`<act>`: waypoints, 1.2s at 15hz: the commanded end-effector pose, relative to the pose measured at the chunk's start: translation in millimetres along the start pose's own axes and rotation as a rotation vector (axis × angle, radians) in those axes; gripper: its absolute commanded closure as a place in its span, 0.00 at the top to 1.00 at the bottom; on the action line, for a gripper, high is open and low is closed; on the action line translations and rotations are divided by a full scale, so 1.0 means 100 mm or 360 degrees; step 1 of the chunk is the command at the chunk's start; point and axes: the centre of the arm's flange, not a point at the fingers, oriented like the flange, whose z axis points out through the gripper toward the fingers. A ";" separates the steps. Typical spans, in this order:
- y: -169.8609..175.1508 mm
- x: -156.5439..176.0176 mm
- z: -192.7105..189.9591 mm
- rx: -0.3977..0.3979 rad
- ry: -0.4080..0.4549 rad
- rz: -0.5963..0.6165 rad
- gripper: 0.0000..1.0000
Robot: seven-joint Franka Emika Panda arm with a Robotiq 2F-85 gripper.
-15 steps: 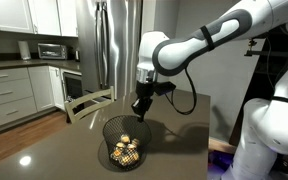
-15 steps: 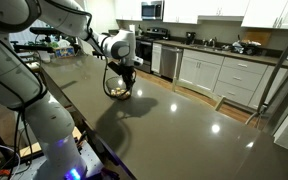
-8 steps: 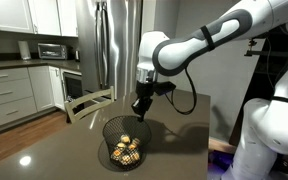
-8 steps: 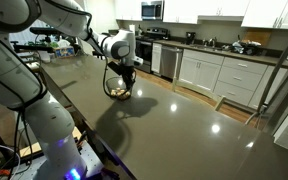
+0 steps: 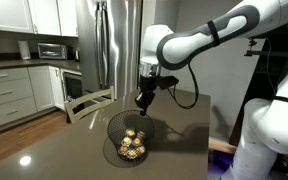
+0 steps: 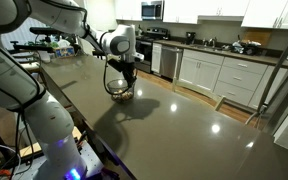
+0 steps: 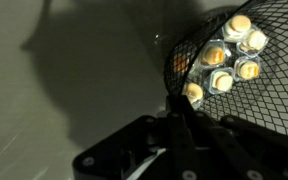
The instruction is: Empty the basket onto the counter
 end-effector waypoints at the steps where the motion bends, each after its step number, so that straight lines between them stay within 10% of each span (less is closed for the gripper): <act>1: 0.03 -0.10 -0.27 -0.0033 -0.0001 -0.0054 0.01; 18: 0.26 -0.14 -0.64 -0.0540 0.0261 -0.0048 0.01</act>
